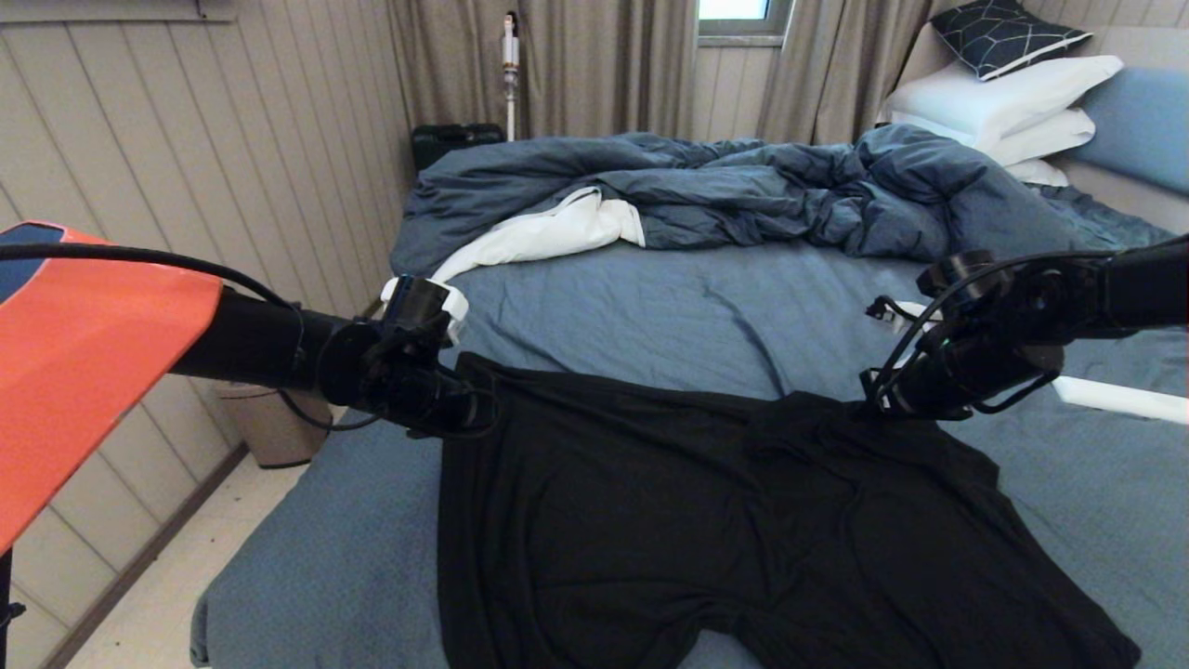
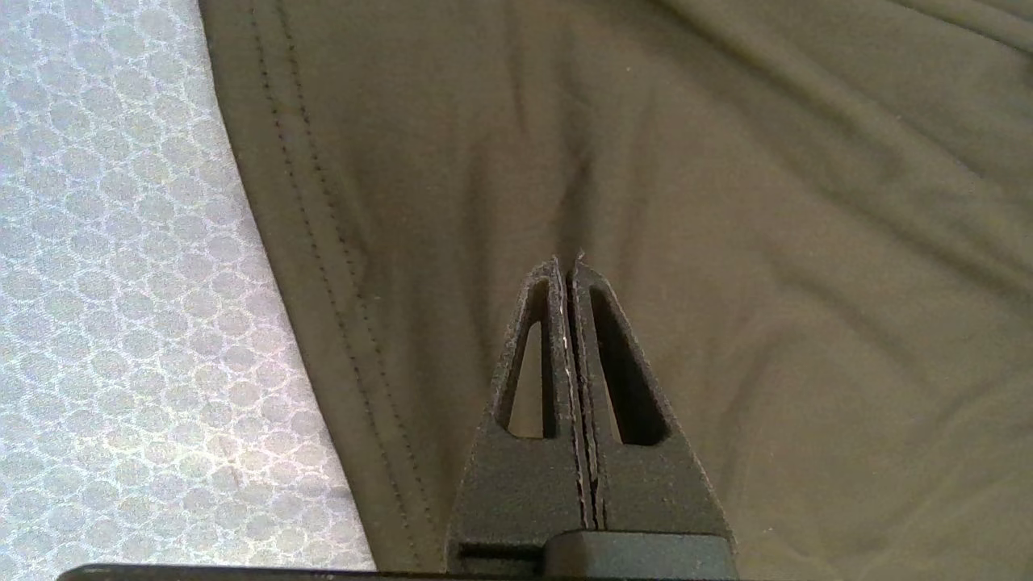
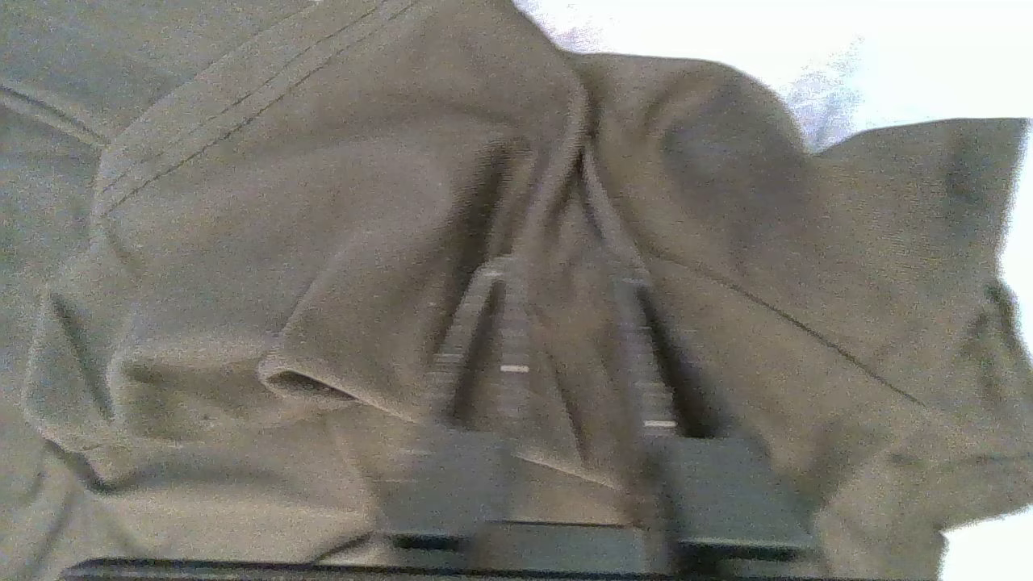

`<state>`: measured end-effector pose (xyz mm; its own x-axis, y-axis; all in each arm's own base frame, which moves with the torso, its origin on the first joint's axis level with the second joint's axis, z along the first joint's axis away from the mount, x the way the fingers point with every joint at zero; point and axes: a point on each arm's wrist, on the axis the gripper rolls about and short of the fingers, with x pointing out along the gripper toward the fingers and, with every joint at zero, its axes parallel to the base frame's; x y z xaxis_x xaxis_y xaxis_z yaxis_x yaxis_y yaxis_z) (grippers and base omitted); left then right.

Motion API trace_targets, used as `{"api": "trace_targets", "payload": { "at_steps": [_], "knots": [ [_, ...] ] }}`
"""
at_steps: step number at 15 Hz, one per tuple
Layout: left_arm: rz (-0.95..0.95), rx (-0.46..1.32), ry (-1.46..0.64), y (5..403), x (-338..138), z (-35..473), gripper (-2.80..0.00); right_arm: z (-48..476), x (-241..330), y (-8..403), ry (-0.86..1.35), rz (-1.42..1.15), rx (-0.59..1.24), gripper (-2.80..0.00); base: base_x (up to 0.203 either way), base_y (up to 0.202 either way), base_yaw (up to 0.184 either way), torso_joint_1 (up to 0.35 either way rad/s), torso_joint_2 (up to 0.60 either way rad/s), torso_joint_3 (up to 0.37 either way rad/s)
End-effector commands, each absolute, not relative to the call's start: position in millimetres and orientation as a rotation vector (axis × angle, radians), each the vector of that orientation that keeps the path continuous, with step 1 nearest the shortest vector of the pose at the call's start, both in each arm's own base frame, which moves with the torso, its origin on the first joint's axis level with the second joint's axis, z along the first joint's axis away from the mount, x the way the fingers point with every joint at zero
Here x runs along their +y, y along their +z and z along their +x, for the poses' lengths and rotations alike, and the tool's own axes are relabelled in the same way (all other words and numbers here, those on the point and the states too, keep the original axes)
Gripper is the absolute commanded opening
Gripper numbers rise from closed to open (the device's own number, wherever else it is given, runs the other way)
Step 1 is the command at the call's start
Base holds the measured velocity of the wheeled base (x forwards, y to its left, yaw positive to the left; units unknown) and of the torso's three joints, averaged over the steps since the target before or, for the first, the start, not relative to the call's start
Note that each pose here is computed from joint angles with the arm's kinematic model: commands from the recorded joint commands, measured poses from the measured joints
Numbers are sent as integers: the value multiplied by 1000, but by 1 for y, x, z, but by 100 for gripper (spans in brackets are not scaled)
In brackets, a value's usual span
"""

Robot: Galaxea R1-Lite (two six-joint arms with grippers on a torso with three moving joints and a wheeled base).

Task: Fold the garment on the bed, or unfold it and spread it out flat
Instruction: Unford the black T-shirt

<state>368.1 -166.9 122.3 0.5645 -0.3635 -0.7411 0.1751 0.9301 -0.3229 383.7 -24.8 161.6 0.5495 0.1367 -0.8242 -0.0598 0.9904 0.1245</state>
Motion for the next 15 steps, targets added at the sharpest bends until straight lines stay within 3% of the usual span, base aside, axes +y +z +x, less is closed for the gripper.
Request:
{"api": "trace_targets", "payload": {
  "at_steps": [1, 4, 9, 10, 15],
  "knots": [
    [-225, 922, -319, 122, -167, 368, -280, 380, -25, 170, 108, 76, 962, 0, 0, 0, 0, 0, 0, 0],
    [-227, 921, -319, 123, -167, 367, -280, 376, -25, 179, 103, 72, 940, 0, 0, 0, 0, 0, 0, 0],
    [-228, 922, -318, 122, -167, 368, -280, 387, -25, 152, 108, 80, 1012, 0, 0, 0, 0, 0, 0, 0],
    [-229, 922, -317, 122, -167, 368, -280, 387, -24, 151, 110, 79, 1012, -280, 0, 0, 0, 0, 0, 0],
    [-229, 923, -317, 121, -167, 368, -280, 388, -19, 155, 118, 73, 1001, -280, 0, 0, 0, 0, 0, 0]
  ]
}}
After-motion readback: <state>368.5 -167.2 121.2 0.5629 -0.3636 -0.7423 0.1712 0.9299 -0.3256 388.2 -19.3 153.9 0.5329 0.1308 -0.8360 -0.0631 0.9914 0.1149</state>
